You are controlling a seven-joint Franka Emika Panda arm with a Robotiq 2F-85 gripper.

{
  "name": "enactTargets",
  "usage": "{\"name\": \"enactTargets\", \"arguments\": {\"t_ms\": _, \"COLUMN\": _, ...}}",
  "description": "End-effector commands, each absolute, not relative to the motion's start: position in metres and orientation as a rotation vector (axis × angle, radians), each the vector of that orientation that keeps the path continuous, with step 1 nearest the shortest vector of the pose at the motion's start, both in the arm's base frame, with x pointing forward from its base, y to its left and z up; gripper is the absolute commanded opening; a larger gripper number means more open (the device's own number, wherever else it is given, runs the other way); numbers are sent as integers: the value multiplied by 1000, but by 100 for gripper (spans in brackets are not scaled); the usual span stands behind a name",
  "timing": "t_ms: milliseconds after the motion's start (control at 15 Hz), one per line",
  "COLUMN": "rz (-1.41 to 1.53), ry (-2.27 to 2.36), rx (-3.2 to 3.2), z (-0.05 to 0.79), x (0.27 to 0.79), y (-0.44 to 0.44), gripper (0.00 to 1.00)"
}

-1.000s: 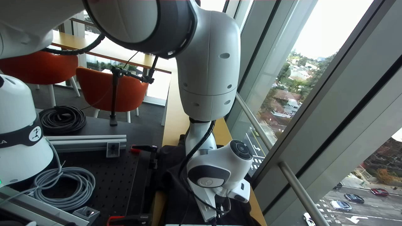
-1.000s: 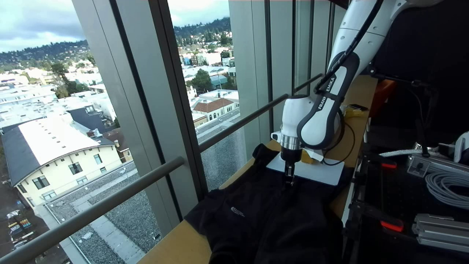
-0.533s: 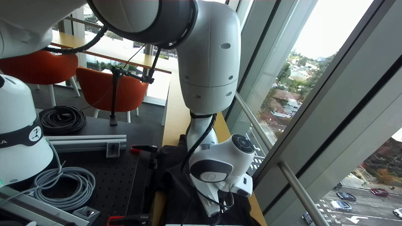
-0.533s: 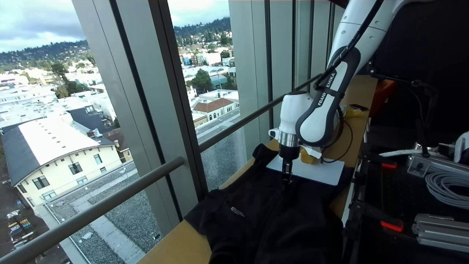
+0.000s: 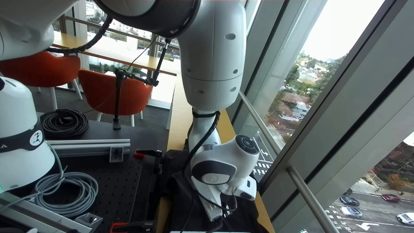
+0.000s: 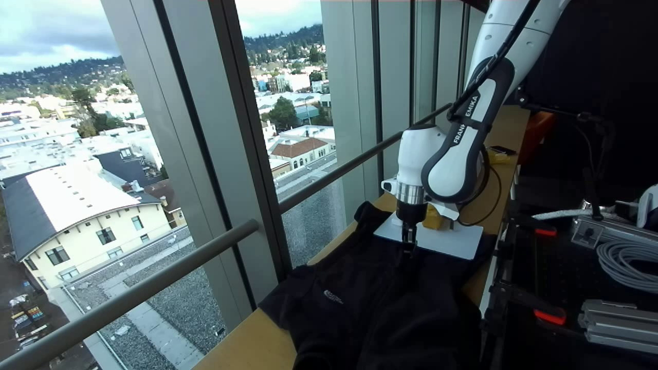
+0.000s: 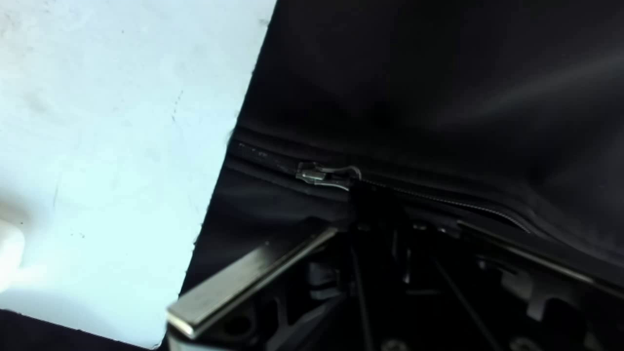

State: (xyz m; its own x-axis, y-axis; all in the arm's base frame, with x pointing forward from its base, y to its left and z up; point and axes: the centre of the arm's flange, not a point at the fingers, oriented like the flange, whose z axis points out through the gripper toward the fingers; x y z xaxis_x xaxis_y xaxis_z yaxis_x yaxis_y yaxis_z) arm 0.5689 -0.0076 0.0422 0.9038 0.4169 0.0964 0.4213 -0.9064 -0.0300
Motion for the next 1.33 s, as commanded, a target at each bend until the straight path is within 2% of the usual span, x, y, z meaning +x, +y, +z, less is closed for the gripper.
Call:
{"name": "enactTargets", "arguments": {"t_ms": 0, "rz": -156, "ry": -720, "rx": -3004, "z": 52, "x": 559, "y": 0, "gripper": 2}}
{"name": "enactTargets", "arguments": {"t_ms": 1267, "rz": -173, "ry": -898, "rx": -2949, "z": 48, "x": 585, "y": 62, "gripper": 2}}
